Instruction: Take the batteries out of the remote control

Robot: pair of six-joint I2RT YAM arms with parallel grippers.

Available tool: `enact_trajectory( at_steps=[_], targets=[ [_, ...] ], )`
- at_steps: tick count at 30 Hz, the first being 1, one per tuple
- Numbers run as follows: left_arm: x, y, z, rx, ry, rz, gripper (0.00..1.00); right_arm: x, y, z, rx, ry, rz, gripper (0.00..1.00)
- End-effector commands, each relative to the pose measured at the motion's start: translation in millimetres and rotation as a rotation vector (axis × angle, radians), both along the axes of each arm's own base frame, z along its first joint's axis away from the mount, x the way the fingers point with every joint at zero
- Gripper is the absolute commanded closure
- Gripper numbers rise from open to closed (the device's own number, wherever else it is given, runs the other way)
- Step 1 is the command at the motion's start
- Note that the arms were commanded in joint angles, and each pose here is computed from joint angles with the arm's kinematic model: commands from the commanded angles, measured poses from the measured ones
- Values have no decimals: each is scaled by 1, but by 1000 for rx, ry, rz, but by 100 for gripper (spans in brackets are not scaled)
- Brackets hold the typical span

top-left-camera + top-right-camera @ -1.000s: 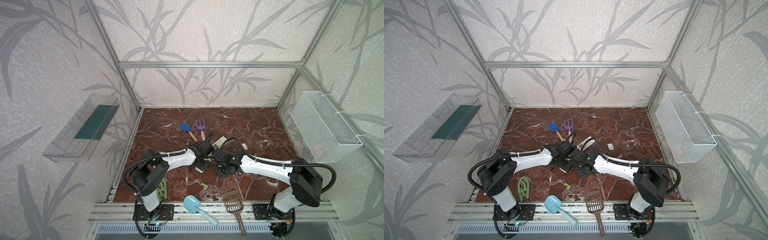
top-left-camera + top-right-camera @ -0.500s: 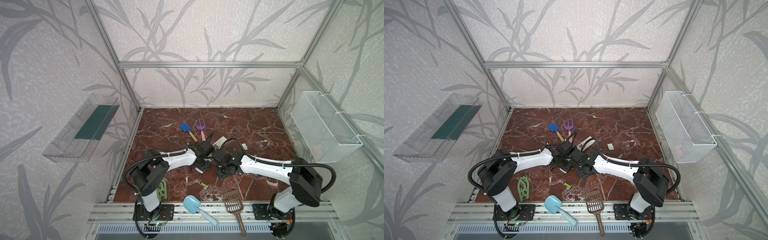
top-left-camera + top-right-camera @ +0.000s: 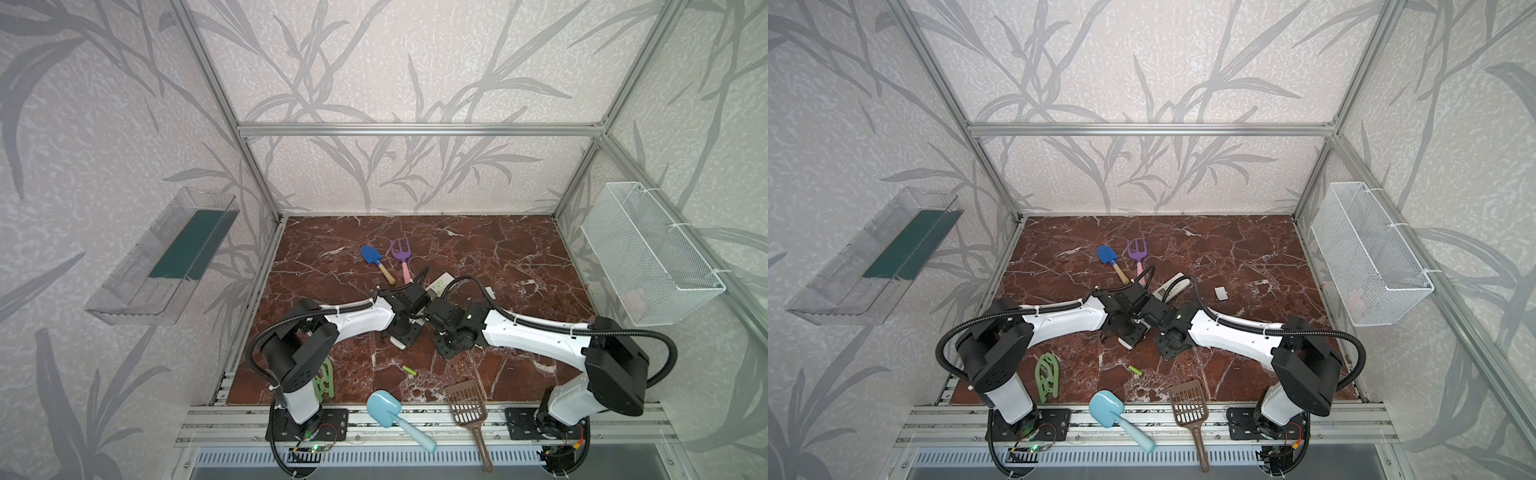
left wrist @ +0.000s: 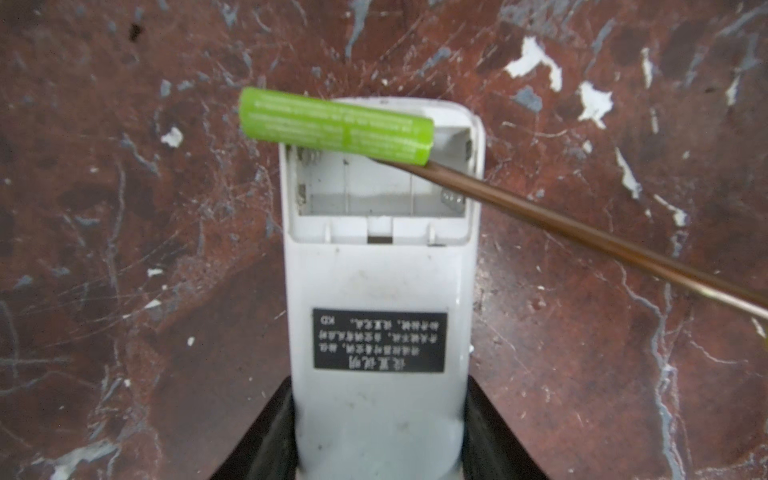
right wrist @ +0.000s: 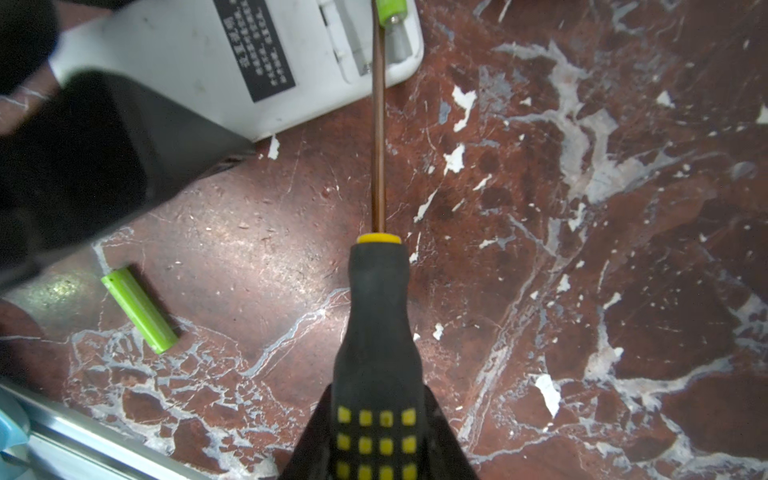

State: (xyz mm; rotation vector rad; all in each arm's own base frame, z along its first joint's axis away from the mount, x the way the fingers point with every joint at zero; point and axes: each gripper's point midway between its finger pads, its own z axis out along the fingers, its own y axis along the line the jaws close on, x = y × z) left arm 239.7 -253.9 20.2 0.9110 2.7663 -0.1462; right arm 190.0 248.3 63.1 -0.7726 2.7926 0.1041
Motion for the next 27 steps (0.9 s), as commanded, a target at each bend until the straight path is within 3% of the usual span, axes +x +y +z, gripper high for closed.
enact_trajectory(
  at_steps=[1, 16, 27],
  targets=[
    [-10, 11, 0, 57, 40, -19, 59, 13, -7, 21, -3, -69, -26, 100],
    [-5, 20, 1, 84, 26, -2, 58, 18, -7, 31, 27, -96, -21, 100],
    [15, 30, -2, 86, -27, 65, 53, 21, -24, 27, 41, -101, -53, 100]
  ],
)
